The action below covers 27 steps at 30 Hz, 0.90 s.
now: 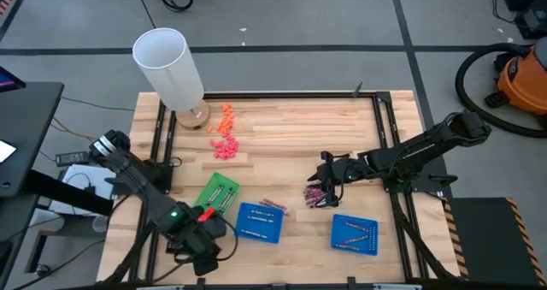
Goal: Sort crayons
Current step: Put the red crayon into the black basket
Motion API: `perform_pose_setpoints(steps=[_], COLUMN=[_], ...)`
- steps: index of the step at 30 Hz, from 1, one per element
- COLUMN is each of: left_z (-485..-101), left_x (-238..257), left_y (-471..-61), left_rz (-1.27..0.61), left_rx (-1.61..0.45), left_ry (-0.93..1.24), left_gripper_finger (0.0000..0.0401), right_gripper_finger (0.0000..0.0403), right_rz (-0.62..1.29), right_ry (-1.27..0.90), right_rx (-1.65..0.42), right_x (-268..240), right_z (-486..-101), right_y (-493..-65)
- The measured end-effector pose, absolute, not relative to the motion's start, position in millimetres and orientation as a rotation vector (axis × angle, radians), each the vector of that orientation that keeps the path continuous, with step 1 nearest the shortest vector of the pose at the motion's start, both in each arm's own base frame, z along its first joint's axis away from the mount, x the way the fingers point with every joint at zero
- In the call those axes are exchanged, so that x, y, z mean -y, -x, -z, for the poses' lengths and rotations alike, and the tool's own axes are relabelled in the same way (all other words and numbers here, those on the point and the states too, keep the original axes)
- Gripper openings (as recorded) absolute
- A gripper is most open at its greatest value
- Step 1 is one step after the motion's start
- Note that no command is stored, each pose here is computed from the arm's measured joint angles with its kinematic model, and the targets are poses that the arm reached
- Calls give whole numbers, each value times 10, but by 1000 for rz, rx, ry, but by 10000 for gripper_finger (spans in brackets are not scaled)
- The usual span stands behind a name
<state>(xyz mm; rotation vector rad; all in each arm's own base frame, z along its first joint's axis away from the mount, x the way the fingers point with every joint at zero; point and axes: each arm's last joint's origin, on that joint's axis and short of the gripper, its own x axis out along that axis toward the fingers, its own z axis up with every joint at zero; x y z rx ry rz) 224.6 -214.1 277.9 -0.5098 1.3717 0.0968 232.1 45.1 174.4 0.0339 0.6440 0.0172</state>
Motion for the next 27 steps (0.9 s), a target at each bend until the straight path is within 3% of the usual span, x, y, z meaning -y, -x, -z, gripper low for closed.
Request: perform_pose_setpoints(steps=[6,14,20,27], left_z=[-2817,-2473,-2069,-1928], left_x=[2175,2212,2161,2190], left_y=[-1909,-1685,-1672,-1752], left_rz=[-260,-370,-322,-196], left_rx=[-1466,-1462,-1453,-1330], left_ry=[503,419,397,371], left_gripper_finger=[36,37,37,37], right_gripper_finger=[107,107,107,107], right_rz=[-27,-21,-20,-20], right_ry=[-33,-8,-7,-4], right_rx=[-642,-637,-637,-640], right_x=[-472,-493,-493,-493], right_z=[-1746,-1748,-1748,-1746], right_y=[-2319,-2315,-2314,-2313])
